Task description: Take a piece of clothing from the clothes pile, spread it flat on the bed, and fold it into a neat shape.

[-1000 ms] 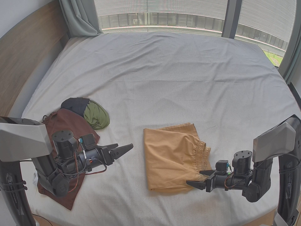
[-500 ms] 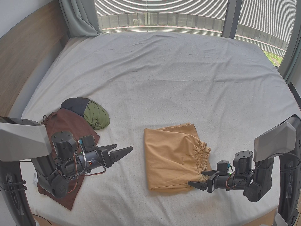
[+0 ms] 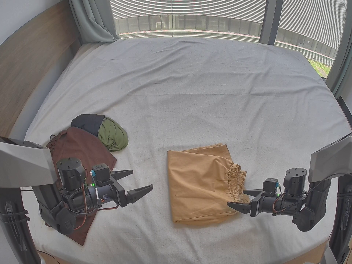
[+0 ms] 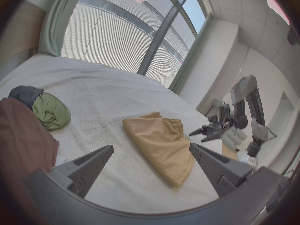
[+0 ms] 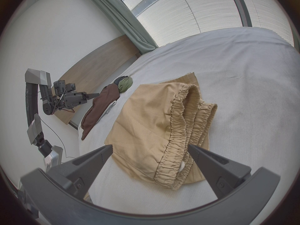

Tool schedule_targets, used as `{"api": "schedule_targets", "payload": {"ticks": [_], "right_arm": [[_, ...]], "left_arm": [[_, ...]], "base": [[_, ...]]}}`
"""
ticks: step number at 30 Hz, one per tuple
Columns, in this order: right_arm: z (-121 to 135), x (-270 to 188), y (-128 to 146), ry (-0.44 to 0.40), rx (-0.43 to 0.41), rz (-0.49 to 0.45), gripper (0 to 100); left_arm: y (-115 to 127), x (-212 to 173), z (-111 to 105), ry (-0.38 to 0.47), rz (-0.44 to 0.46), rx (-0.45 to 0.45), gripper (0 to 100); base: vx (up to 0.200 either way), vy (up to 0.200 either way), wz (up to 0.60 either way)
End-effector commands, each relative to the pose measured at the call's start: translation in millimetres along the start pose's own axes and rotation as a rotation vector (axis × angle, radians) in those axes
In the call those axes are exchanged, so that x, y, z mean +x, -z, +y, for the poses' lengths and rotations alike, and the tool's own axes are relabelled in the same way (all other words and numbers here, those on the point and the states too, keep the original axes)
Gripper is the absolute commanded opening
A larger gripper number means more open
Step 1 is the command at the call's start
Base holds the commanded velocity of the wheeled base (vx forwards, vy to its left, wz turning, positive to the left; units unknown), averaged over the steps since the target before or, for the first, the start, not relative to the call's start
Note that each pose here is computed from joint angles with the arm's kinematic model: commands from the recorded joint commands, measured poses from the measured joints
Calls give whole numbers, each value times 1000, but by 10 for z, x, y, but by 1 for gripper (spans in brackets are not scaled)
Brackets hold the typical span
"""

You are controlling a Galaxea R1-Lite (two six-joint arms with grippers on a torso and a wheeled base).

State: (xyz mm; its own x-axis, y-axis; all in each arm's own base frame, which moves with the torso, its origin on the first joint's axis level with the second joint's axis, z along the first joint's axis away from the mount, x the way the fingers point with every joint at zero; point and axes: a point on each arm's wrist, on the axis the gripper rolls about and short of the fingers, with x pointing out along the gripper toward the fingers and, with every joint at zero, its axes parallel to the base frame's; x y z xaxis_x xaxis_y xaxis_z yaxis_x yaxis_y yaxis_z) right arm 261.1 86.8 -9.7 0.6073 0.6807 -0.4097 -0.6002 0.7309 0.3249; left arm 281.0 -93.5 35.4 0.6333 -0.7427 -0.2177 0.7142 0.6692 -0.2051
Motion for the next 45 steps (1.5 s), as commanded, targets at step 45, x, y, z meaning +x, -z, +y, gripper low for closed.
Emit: {"api": "schedule_targets", "payload": {"ticks": [45], "right_arm": [[-136,460,272,2,195,58,100]], "left_arm": [[56,-153,125,10,19,154,100]], "base": [[0,0,0]]}}
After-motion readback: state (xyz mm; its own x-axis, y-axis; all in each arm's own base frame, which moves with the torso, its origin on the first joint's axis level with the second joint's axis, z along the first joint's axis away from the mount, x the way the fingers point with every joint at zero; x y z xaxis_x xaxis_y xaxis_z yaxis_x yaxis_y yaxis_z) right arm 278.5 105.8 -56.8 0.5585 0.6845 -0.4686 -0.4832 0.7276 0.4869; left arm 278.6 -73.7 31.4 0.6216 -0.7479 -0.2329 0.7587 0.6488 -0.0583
